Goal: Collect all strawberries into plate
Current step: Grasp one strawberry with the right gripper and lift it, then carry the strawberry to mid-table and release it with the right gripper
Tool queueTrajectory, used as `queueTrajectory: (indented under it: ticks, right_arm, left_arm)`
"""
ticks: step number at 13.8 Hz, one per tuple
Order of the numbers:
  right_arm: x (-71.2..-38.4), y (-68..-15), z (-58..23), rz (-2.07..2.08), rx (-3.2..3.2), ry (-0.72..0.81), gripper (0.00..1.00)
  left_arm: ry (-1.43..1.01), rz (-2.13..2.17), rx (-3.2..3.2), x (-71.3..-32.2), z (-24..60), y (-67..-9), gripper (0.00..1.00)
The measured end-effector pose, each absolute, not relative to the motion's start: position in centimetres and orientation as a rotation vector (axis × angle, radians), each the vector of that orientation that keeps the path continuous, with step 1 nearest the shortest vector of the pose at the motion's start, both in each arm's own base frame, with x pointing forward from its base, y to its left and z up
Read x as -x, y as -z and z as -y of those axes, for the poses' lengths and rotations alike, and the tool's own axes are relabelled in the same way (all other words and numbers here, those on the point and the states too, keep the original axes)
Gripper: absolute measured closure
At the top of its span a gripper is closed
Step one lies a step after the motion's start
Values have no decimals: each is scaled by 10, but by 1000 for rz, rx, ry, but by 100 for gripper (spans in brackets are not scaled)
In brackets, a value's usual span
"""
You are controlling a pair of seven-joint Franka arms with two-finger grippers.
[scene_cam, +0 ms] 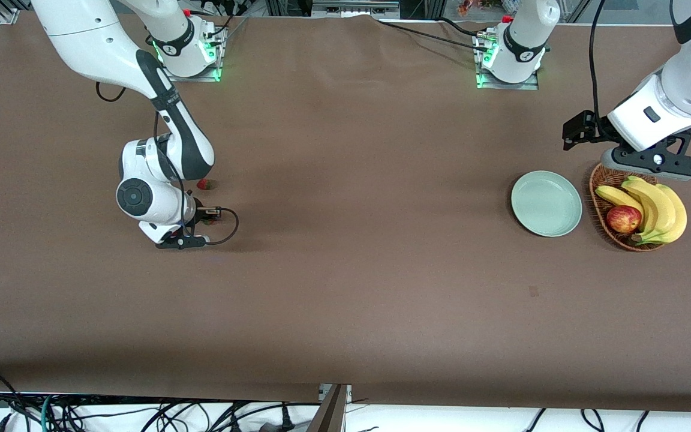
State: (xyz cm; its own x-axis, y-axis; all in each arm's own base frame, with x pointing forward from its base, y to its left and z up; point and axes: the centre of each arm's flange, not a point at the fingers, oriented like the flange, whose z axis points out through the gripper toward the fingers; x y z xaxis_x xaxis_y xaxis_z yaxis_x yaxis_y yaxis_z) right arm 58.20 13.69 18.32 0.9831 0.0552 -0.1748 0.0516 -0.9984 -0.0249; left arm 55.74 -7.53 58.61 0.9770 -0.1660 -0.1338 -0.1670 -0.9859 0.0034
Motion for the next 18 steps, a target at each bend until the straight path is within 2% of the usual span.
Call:
queueTrajectory:
  ticks: [3,5,7,13,16,18]
  right_arm:
    - [-601,-209,-164,116,3101,-155,67]
    - [-613,-244,-218,78,3085,-35,67]
    - [-608,-271,-295,-6,3056,49,67]
    - [-550,-263,-518,-258,2906,167,67]
    - [-511,-250,-592,-203,2770,276,67]
    - [-483,-235,-626,-193,2735,281,67]
  left_arm:
    - [-209,-263,3116,-557,75,-586,0]
    - [-209,-263,3116,-557,76,-586,0]
    - [-209,-264,3116,-557,76,-586,0]
    - [-208,-263,3116,-557,76,-587,0]
    - [-208,-264,3116,-557,76,-587,0]
    - [-208,-264,3116,-557,76,-587,0]
